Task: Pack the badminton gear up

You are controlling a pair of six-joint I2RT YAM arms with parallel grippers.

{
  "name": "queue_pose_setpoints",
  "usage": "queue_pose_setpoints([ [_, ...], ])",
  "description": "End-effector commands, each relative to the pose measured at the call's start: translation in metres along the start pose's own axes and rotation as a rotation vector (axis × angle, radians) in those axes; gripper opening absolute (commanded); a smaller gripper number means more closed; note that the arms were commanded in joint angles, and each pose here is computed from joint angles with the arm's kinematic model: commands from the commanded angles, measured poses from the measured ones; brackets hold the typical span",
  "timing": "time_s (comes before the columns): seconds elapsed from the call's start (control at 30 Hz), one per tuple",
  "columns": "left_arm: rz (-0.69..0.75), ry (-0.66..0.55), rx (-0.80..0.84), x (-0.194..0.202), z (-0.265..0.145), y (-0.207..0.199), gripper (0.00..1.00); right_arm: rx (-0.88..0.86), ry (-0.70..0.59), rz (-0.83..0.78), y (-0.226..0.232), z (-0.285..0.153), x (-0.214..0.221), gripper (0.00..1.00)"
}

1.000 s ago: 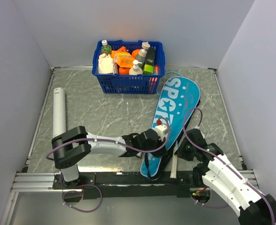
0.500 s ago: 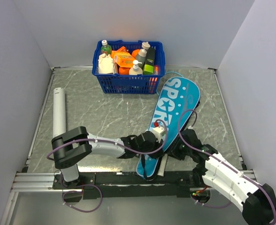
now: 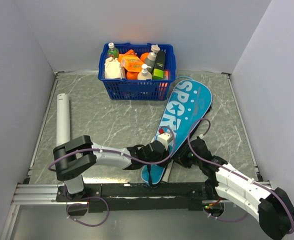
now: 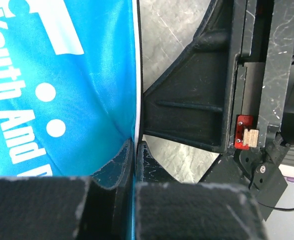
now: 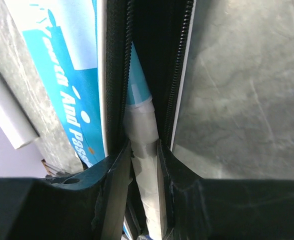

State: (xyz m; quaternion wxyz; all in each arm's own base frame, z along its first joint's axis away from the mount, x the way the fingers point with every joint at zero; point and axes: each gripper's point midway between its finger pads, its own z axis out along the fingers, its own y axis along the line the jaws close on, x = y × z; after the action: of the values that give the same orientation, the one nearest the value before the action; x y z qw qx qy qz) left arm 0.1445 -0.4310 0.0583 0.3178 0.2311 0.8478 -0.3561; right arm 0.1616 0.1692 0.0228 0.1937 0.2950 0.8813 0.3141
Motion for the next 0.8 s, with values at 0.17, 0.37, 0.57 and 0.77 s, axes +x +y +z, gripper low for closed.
queue_pose_setpoints([
  [0.17,-0.066,0.0,0.147,-0.005,-0.026,-0.047,0.01,-0.212,-0.167,-0.051,0.049,0.01,-0.031,0.3],
  [0.37,-0.075,-0.015,0.144,-0.01,-0.034,-0.047,0.01,-0.374,-0.222,-0.057,0.077,0.01,-0.04,0.27],
  [0.57,-0.063,-0.018,0.126,-0.011,-0.035,-0.043,0.01,-0.467,-0.258,-0.077,0.095,0.001,-0.045,0.25],
  [0.77,-0.068,-0.009,0.107,-0.004,-0.042,-0.034,0.01,-0.461,-0.337,-0.128,0.096,-0.01,-0.057,0.26],
])
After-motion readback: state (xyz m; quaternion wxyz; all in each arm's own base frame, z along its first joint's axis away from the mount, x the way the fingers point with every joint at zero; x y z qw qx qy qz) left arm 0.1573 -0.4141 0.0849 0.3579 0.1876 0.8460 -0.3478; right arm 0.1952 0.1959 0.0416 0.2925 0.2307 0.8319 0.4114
